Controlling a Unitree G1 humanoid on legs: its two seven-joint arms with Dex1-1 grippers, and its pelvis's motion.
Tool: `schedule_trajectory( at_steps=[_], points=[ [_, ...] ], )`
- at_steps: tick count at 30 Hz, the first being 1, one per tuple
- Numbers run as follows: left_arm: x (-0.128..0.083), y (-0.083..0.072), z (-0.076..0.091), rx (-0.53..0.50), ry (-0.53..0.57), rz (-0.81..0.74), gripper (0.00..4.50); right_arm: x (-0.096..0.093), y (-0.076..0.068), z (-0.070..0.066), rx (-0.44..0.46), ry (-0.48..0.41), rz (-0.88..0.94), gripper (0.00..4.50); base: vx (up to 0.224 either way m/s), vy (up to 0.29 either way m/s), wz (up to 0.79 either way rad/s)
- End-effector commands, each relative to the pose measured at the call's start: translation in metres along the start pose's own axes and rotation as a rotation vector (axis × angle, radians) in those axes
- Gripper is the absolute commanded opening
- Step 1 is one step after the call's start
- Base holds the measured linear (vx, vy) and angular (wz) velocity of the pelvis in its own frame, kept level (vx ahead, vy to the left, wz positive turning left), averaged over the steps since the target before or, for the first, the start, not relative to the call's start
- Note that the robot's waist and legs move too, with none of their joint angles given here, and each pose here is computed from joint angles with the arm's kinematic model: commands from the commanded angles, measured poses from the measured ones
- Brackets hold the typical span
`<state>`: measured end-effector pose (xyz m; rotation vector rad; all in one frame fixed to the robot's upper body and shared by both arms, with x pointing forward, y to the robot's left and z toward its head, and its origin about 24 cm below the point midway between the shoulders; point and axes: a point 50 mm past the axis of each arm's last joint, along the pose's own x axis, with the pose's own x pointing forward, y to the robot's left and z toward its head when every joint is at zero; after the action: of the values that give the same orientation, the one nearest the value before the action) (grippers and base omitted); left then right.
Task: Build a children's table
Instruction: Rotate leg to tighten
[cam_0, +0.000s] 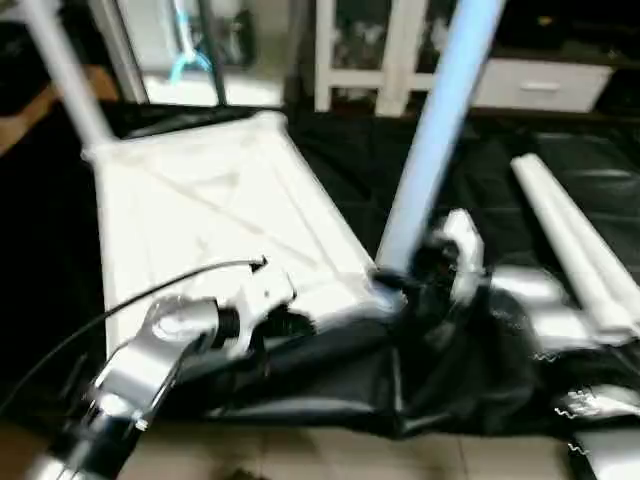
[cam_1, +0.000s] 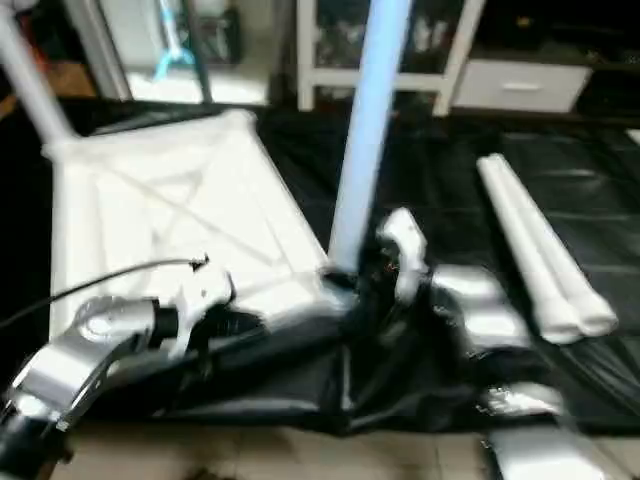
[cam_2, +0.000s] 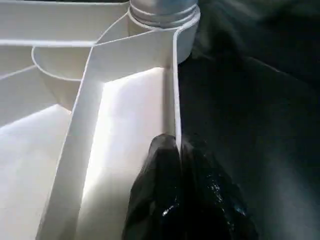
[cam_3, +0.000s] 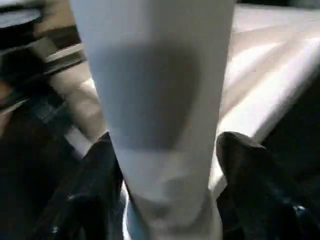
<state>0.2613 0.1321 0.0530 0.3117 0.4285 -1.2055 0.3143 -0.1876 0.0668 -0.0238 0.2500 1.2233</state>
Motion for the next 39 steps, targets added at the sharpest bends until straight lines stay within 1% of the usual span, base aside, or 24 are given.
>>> schedule_trajectory(
  at_steps=[1,4,5,8,13,14,15,19,22,23,24,25,26,27,28,29,31,32,33,34,35,36,37,39],
  points=[
    [0.003,-0.005,0.003,0.014,-0.028,-0.050,0.00,-0.014,-0.003,0.007,-0.004,-0.008,-0.002,3.19,0.000,0.000,0.00],
    [0.004,0.000,0.003,0.018,-0.030,-0.018,0.00,-0.015,-0.002,0.005,0.014,-0.001,0.010,3.19,0.000,0.000,0.00],
    [0.005,0.000,0.003,0.018,-0.030,-0.018,0.00,-0.015,-0.002,0.005,0.015,-0.001,0.010,3.05,0.000,0.000,0.00],
    [0.005,0.001,0.005,0.022,-0.034,-0.015,0.00,-0.012,-0.002,0.003,0.027,-0.009,0.007,3.05,0.000,0.000,0.00],
    [0.005,-0.001,0.008,0.027,-0.042,-0.029,0.00,-0.002,0.007,-0.001,0.075,-0.026,0.075,2.47,0.000,0.000,0.00],
    [0.005,-0.002,0.008,0.026,-0.044,-0.034,0.00,0.001,0.010,-0.003,0.092,-0.033,0.098,2.47,0.000,0.000,0.00],
    [0.005,-0.002,0.008,0.026,-0.044,-0.034,0.00,0.001,0.010,-0.003,0.092,-0.033,0.098,2.31,0.000,0.000,0.00],
    [0.006,-0.004,0.008,0.027,-0.046,-0.038,0.00,0.009,0.012,-0.008,0.090,-0.044,0.086,2.08,0.000,0.000,0.00],
    [0.006,-0.003,0.009,0.025,-0.047,-0.023,0.00,0.011,0.008,-0.010,0.081,-0.043,0.017,2.05,0.000,0.000,0.00],
    [0.007,0.000,0.009,0.019,-0.041,0.004,0.00,0.013,0.003,-0.013,0.080,-0.035,-0.062,2.05,0.000,0.000,0.00],
    [0.008,0.001,0.009,0.019,-0.040,0.008,0.00,0.013,0.002,-0.013,0.080,-0.034,-0.071,2.01,0.000,0.000,0.00],
    [0.011,0.006,0.010,0.014,-0.031,0.052,0.00,0.016,-0.005,-0.017,0.091,-0.028,-0.187,2.01,0.000,0.000,0.00],
    [0.012,0.008,0.011,0.010,-0.026,0.071,0.00,0.018,-0.008,-0.018,0.100,-0.028,-0.238,2.00,0.000,0.000,0.00],
    [0.019,0.017,0.013,-0.017,-0.007,0.158,0.00,0.023,-0.015,-0.022,0.149,-0.037,-0.363,1.98,0.000,0.000,0.00],
    [0.023,0.022,0.014,-0.036,0.008,0.215,0.00,0.027,-0.018,-0.025,0.186,-0.041,-0.439,1.97,0.000,0.000,0.00],
    [0.030,0.031,0.017,-0.091,0.012,0.327,0.00,0.032,-0.022,-0.029,0.230,-0.036,-0.549,1.96,0.000,0.000,0.00],
    [0.030,0.031,0.017,-0.091,0.012,0.327,0.00,0.032,-0.022,-0.029,0.230,-0.036,-0.549,1.96,0.000,0.000,0.00],
    [0.037,0.038,0.021,-0.142,0.010,0.410,0.00,0.038,-0.025,-0.032,0.264,-0.030,-0.649,1.96,0.000,0.000,0.00],
    [0.049,0.039,0.028,-0.170,-0.008,0.438,0.00,0.047,-0.026,-0.035,0.315,-0.061,-0.768,1.96,0.000,0.000,0.00],
    [0.062,0.036,0.037,-0.174,-0.023,0.432,0.00,0.062,-0.023,-0.038,0.363,-0.081,-0.835,1.95,0.000,0.000,0.00],
    [0.070,0.032,0.044,-0.157,-0.034,0.409,0.00,0.073,-0.020,-0.039,0.389,-0.098,-0.857,1.95,0.000,0.000,0.00],
    [0.070,0.032,0.044,-0.157,-0.034,0.409,0.00,0.073,-0.020,-0.039,0.389,-0.098,-0.857,1.95,0.000,0.000,0.00],
    [0.075,0.029,0.047,-0.129,-0.037,0.388,0.00,0.085,-0.015,-0.039,0.400,-0.103,-0.826,1.95,0.000,0.000,0.00],
    [0.073,0.025,0.046,-0.074,-0.049,0.342,0.00,0.102,-0.003,-0.032,0.331,-0.103,-0.615,1.95,0.000,0.000,0.00]
  ],
)
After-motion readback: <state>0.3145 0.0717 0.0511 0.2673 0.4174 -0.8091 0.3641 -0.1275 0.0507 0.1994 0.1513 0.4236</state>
